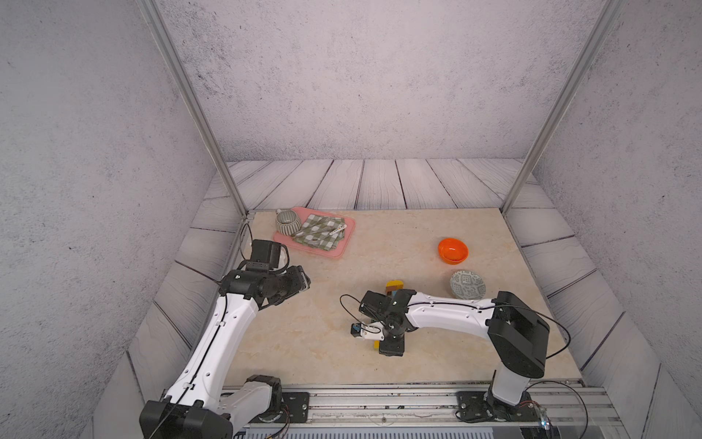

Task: Assemble the letter s with lego
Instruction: Pick up the lego brick from the center of the board, then assemble the lego brick with the lego brick.

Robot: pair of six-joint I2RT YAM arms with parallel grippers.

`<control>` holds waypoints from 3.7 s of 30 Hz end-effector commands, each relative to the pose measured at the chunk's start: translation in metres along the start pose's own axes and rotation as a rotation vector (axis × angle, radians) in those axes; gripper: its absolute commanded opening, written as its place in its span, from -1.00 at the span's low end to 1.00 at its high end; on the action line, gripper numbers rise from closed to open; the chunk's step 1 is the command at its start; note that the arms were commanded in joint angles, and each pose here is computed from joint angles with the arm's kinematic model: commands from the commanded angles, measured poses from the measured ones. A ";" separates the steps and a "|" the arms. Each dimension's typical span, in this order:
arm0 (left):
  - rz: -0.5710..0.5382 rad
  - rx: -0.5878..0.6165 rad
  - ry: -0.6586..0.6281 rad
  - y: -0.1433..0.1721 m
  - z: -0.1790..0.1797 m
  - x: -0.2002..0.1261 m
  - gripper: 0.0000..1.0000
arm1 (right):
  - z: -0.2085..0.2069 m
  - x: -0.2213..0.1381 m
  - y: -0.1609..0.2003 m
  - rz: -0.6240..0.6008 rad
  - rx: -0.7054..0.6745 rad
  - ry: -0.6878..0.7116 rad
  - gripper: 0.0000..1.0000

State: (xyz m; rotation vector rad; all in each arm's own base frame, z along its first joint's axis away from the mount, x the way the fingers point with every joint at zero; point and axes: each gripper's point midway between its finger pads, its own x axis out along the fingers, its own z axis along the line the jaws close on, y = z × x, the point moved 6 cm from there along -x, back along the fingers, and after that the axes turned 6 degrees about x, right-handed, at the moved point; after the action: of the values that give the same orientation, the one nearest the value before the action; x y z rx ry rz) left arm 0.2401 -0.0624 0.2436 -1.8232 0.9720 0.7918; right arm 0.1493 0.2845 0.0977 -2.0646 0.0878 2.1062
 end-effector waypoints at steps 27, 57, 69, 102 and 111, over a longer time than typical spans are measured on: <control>-0.018 0.023 -0.023 -0.005 0.002 -0.006 0.33 | -0.005 -0.061 -0.006 -0.145 -0.067 0.024 -0.64; 0.008 0.002 0.012 0.001 0.007 0.011 0.32 | -0.062 -0.044 -0.035 -0.075 -0.141 -0.004 -0.71; 0.008 0.003 0.008 0.001 0.007 0.009 0.32 | -0.066 -0.035 -0.031 -0.085 -0.106 -0.021 -0.73; 0.005 0.010 0.000 -0.001 0.006 0.006 0.32 | -0.068 -0.025 -0.021 -0.080 -0.011 -0.065 -0.76; 0.006 0.009 -0.001 -0.001 0.007 0.006 0.32 | -0.066 -0.024 -0.018 -0.088 0.009 -0.068 -0.78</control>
State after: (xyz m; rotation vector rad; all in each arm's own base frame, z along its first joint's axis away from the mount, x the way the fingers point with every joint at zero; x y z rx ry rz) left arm 0.2440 -0.0605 0.2353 -1.8257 0.9806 0.7782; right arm 0.2224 0.2950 0.1287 -1.9795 -0.0481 2.0896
